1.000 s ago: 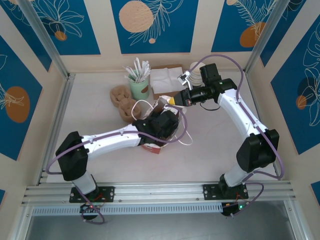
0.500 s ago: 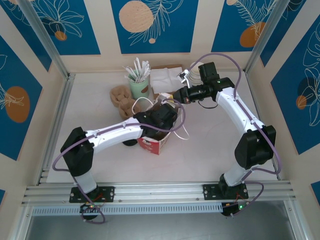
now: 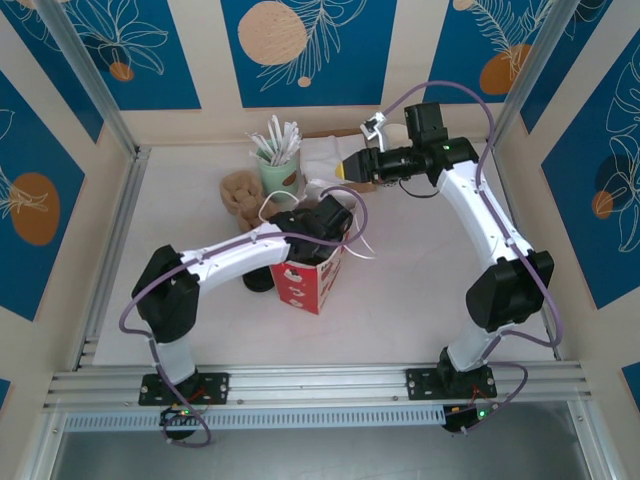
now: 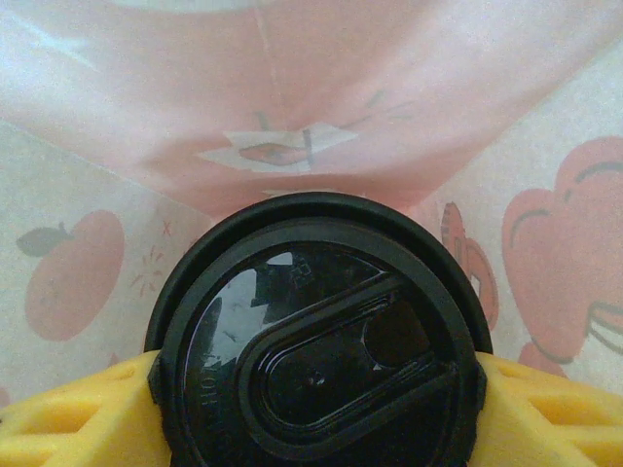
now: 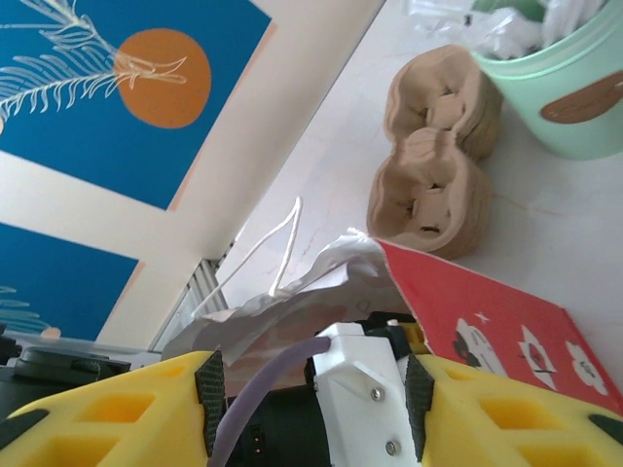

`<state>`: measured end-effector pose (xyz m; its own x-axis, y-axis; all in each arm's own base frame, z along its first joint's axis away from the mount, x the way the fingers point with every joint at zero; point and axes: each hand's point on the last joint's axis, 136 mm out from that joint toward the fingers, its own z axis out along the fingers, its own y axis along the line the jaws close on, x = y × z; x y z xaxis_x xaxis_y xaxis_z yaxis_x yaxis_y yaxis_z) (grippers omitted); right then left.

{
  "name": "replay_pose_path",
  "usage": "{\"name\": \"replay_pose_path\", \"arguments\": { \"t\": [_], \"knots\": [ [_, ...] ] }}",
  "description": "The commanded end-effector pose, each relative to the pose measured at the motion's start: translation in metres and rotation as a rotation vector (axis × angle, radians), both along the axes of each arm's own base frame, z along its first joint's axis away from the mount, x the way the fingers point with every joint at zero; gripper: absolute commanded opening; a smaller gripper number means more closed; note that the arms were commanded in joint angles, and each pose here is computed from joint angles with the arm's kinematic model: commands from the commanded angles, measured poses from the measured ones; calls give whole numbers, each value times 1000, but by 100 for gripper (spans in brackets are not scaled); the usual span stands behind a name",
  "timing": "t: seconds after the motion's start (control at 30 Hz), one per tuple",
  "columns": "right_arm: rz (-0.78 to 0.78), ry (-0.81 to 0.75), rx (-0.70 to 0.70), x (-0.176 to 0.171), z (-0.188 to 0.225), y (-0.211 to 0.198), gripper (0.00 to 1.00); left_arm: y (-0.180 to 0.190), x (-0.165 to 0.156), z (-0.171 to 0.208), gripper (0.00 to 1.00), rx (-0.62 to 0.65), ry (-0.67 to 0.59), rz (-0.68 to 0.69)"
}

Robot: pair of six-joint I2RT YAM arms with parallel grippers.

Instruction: Pack the takeout coffee

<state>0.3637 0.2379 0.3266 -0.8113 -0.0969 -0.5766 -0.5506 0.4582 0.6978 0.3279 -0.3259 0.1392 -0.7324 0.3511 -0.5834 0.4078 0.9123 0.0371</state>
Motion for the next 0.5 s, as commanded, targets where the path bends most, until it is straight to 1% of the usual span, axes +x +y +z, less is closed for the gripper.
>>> {"name": "replay_pose_path", "arguments": {
  "t": [0.0,0.27,0.4,0.47],
  "knots": [
    [-75,-17,-18,-4,24,-16,54,7,-5,-21,68,24,105,28],
    [-287,-87,-75,-13,52,-58,56,3,-6,-24,68,26,181,52],
    [-385,-96,-88,-25,53,-81,57,4,-10,-35,67,42,223,76],
    [-409,-96,-82,-33,53,-88,58,4,-11,-38,67,46,239,87]
  ]
}}
